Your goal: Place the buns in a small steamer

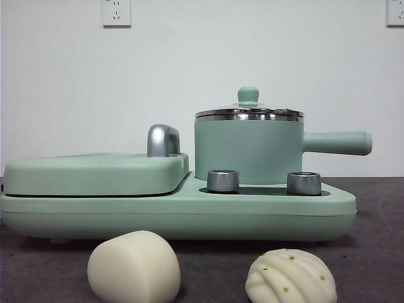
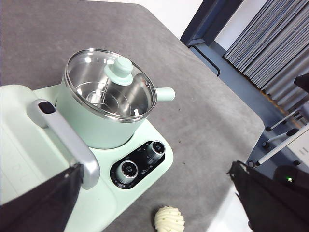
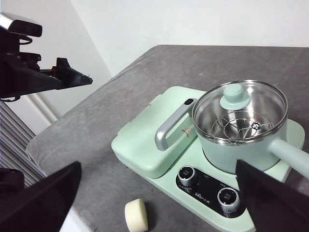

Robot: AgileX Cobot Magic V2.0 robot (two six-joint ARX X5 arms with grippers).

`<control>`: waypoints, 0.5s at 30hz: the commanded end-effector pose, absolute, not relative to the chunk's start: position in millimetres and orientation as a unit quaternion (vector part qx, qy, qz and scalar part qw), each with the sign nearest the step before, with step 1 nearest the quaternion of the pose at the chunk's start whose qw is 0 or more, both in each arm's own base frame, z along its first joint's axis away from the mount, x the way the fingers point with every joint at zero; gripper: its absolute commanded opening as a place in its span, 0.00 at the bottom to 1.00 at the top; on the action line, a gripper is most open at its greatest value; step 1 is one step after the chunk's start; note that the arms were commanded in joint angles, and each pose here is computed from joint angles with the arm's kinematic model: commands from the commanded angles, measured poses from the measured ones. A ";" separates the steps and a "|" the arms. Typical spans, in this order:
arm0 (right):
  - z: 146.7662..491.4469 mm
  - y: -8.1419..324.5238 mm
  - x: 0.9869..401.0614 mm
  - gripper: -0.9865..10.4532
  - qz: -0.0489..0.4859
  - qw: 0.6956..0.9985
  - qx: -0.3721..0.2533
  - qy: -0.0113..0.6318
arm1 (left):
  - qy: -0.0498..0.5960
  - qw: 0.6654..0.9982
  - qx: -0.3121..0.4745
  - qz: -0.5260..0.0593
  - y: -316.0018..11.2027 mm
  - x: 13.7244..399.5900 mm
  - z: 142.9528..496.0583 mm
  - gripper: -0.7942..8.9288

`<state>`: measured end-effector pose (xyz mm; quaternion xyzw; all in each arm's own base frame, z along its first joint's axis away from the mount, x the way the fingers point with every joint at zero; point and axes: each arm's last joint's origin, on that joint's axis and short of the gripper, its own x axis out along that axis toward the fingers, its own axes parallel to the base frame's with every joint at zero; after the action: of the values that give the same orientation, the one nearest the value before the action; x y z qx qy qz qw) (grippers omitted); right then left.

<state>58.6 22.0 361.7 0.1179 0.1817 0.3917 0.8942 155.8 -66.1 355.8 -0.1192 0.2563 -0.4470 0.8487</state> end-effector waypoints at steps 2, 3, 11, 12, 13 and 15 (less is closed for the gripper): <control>366.6 22.1 57.7 0.54 0.396 0.895 0.112 0.172 | 0.254 0.845 -0.125 -0.453 -68.2 157.0 361.6 0.60; 366.6 22.2 57.7 0.54 0.396 0.895 0.112 0.171 | 0.258 0.843 -0.127 -0.454 -69.3 157.9 361.8 0.59; 366.6 22.1 57.8 0.54 0.394 0.895 0.117 0.174 | 0.298 0.828 -0.126 -0.459 -84.6 182.9 374.8 0.59; 366.6 22.1 57.8 0.54 0.394 0.894 0.119 0.175 | 0.307 0.824 -0.124 -0.460 -88.1 188.7 377.5 0.59; 366.6 22.1 57.8 0.54 0.394 0.894 0.119 0.175 | 0.317 0.820 -0.119 -0.461 -91.8 194.8 380.1 0.59; 366.6 22.1 57.8 0.54 0.394 0.894 0.119 0.175 | 0.338 0.815 -0.111 -0.457 -99.5 207.6 385.2 0.59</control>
<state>58.6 22.0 361.7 0.1195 0.1823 0.3914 0.8940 200.6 -95.2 379.2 -0.1258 0.3430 -0.4522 0.8137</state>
